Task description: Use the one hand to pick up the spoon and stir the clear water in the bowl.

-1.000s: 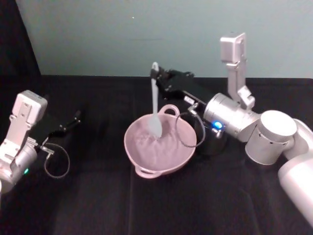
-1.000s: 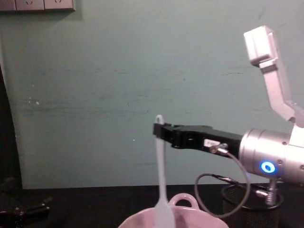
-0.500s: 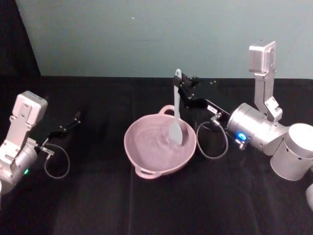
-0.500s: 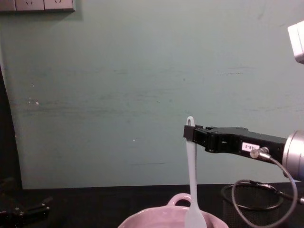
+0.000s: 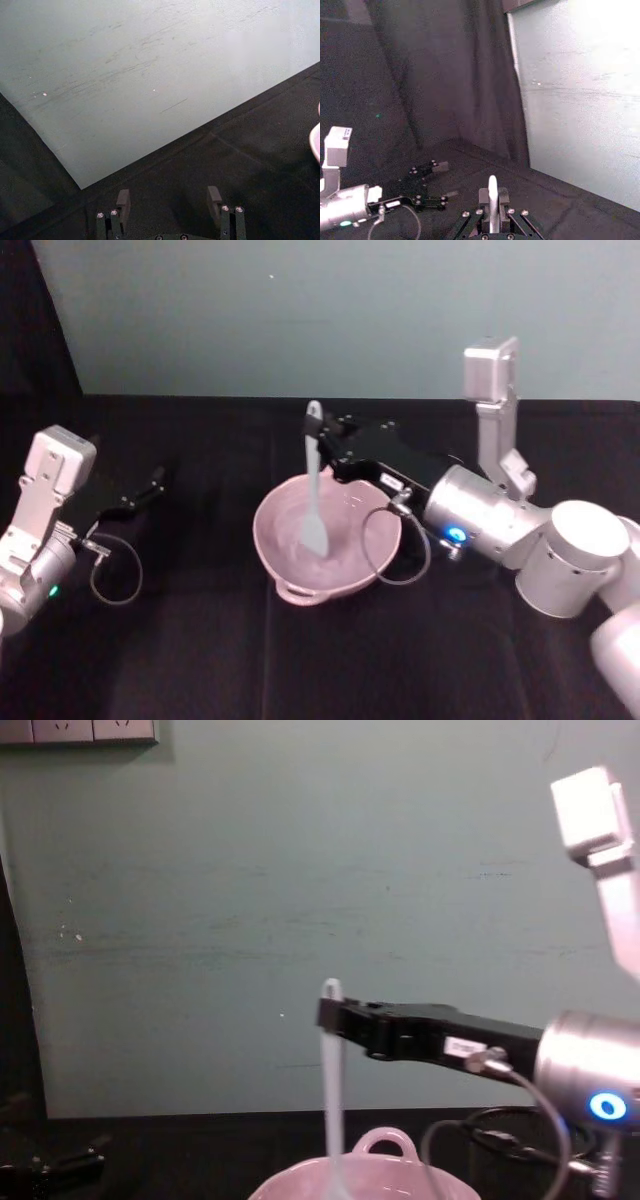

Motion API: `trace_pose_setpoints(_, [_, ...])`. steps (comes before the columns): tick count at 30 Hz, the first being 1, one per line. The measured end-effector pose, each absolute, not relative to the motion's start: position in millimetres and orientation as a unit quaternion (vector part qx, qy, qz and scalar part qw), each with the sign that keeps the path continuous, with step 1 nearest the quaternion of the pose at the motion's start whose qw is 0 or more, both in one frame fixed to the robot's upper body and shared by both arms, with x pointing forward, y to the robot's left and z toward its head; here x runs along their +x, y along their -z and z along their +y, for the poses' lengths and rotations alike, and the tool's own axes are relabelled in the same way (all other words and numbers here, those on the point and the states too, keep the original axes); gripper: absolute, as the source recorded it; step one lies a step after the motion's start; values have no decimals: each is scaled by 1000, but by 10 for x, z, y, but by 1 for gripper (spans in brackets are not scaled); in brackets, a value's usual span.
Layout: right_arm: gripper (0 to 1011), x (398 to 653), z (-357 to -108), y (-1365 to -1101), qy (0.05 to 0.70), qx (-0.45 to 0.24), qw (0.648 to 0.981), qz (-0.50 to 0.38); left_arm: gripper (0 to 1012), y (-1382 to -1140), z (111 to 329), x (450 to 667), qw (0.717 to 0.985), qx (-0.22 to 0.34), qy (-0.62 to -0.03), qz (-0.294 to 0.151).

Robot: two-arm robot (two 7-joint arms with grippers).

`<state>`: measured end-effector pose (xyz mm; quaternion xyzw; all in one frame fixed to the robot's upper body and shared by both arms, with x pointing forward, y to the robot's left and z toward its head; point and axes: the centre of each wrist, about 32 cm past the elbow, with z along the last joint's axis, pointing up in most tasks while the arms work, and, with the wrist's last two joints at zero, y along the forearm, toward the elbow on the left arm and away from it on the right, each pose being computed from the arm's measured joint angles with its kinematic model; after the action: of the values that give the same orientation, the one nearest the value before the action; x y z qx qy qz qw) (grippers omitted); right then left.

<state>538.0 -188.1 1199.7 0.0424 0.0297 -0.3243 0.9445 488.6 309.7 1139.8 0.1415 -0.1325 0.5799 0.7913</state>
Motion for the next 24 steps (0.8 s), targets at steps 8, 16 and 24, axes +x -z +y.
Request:
trace_pose_setpoints(8, [111, 5565, -1673, -11972, 311, 52, 948, 31, 1011, -11398, 3097, 4886, 791, 142, -580, -132])
trace_pose_setpoints(16, [111, 5763, -1655, -11943, 328, 58, 943, 30, 1011, -11398, 3097, 4886, 791, 141, -580, -132])
trace_pose_setpoints(24, [111, 5814, -1841, -11961, 360, 63, 931, 23, 1011, -11398, 3097, 4886, 791, 141, -580, -132])
